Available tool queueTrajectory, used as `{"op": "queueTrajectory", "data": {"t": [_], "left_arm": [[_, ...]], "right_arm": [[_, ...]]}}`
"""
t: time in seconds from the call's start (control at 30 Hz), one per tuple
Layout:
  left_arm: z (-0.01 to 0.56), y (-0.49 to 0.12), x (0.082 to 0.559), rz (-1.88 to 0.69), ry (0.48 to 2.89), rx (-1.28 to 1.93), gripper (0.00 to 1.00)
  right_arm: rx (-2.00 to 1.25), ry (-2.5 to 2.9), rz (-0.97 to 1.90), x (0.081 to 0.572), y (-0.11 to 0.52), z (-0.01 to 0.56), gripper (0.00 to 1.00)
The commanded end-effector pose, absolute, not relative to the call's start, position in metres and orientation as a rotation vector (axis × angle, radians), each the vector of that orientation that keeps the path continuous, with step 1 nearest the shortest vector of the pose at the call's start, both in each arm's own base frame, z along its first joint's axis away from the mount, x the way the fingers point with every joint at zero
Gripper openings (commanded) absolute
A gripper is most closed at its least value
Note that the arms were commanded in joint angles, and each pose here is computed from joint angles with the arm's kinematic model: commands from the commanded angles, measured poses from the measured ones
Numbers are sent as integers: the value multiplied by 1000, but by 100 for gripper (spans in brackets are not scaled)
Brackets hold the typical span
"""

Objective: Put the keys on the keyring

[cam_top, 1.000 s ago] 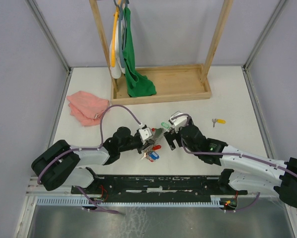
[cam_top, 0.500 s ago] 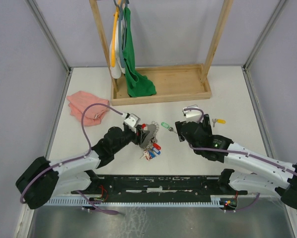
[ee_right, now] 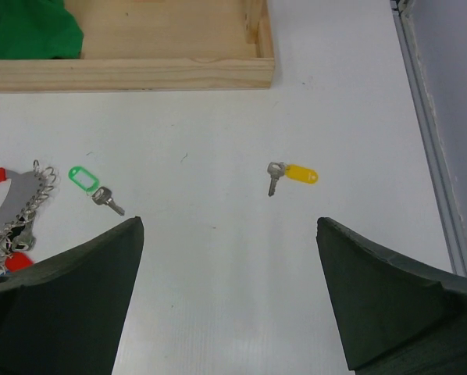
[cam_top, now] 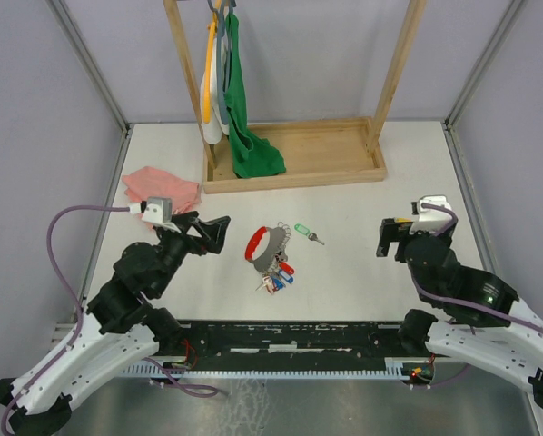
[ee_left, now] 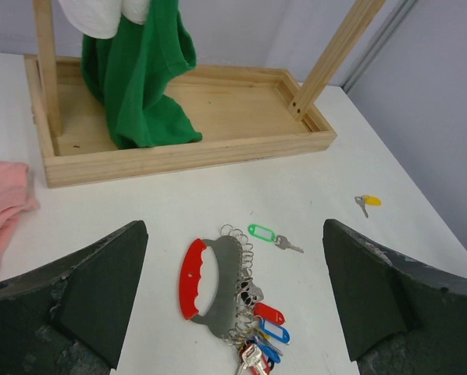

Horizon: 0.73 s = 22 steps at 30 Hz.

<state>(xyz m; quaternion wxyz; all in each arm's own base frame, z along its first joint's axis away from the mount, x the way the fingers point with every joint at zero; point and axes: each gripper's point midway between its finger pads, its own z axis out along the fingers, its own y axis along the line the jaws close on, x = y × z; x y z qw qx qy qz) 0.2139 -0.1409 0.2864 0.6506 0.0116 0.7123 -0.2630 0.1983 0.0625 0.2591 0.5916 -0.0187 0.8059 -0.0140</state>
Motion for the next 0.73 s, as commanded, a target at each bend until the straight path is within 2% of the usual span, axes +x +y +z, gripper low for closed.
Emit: {"op": "queueTrajectory", "data": {"t": [0.0, 0.27, 0.7], "left_arm": [[290, -112, 202, -496, 1703, -9, 99], [292, -97, 194, -469, 1647, 3, 99], [299, -84, 188, -460, 1597, -23, 99]], "right_arm": [[30, 1829, -102, 185, 23, 278, 100], [61, 1742, 14, 170, 4, 287, 100], [14, 1750, -25, 173, 6, 287, 100]]}}
